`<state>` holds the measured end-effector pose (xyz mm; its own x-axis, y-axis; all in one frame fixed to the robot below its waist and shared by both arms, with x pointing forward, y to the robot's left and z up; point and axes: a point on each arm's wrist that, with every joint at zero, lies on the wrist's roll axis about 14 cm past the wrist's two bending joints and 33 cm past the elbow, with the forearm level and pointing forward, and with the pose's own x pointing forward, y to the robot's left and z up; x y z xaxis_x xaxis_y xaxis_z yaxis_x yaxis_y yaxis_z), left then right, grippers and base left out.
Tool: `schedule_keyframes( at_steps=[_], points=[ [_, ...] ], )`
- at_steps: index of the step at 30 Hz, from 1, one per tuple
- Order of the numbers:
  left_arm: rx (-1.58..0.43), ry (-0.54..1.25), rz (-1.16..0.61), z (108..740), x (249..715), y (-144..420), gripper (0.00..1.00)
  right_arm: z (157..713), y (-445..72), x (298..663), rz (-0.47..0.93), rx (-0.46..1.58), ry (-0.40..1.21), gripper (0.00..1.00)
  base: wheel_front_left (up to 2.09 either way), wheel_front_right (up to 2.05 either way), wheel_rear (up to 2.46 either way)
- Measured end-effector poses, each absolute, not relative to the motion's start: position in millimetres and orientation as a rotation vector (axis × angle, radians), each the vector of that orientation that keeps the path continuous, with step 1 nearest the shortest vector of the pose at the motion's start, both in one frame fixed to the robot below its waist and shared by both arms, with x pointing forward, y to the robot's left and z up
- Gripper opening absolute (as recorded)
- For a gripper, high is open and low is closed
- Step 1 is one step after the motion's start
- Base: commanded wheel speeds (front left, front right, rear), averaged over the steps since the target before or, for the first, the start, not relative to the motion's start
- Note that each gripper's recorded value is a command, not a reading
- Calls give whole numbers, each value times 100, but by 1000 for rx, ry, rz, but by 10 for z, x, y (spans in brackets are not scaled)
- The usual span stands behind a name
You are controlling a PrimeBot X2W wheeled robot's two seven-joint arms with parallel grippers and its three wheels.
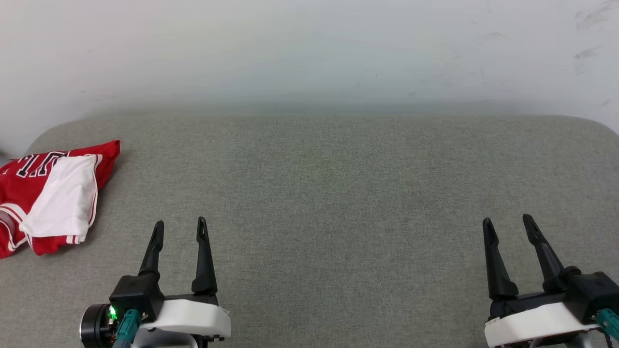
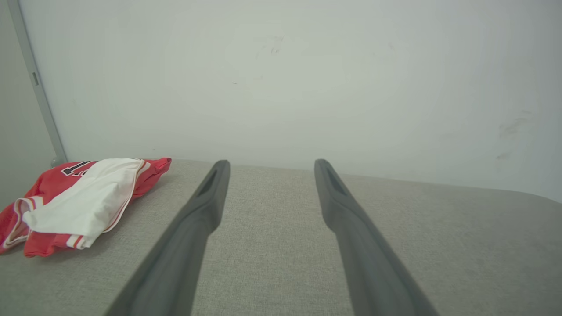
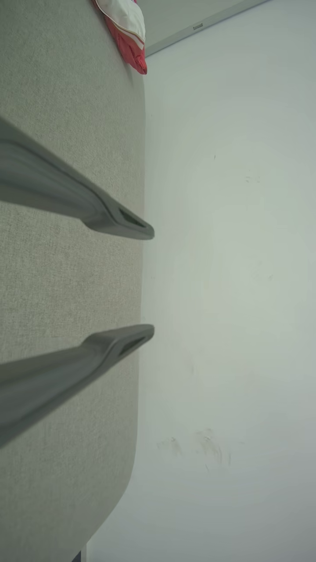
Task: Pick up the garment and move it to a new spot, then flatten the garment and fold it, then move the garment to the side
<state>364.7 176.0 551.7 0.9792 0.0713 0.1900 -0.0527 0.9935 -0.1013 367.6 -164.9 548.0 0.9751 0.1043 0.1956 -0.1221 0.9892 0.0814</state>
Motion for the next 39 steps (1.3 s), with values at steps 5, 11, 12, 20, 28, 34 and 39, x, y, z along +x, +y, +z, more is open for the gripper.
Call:
schedule_keyframes(
  at_steps=[5,11,12,20,28,34,39],
  points=[
    [-61,-210,61,5540,3642,1750,100,5495,-1634,3675,120,53,-202,100,0,0,0],
    [-26,-224,54,5557,3631,1733,100,5517,-1638,3665,120,34,-216,100,0,0,0],
    [-23,-225,52,5557,3627,1729,100,5522,-1639,3663,120,30,-217,100,0,0,0],
    [14,-230,43,5537,3608,1702,100,5540,-1680,3653,109,3,-230,100,0,0,0],
    [9,-221,37,5506,3617,1702,100,5540,-1738,3650,89,70,-234,100,0,0,0],
    [-3,-215,33,5487,3617,1716,100,5508,-1734,3642,88,114,-225,100,0,0,0],
    [-10,-208,33,5463,3614,1729,100,5482,-1727,3644,89,133,-218,100,0,0,0]
  ],
)
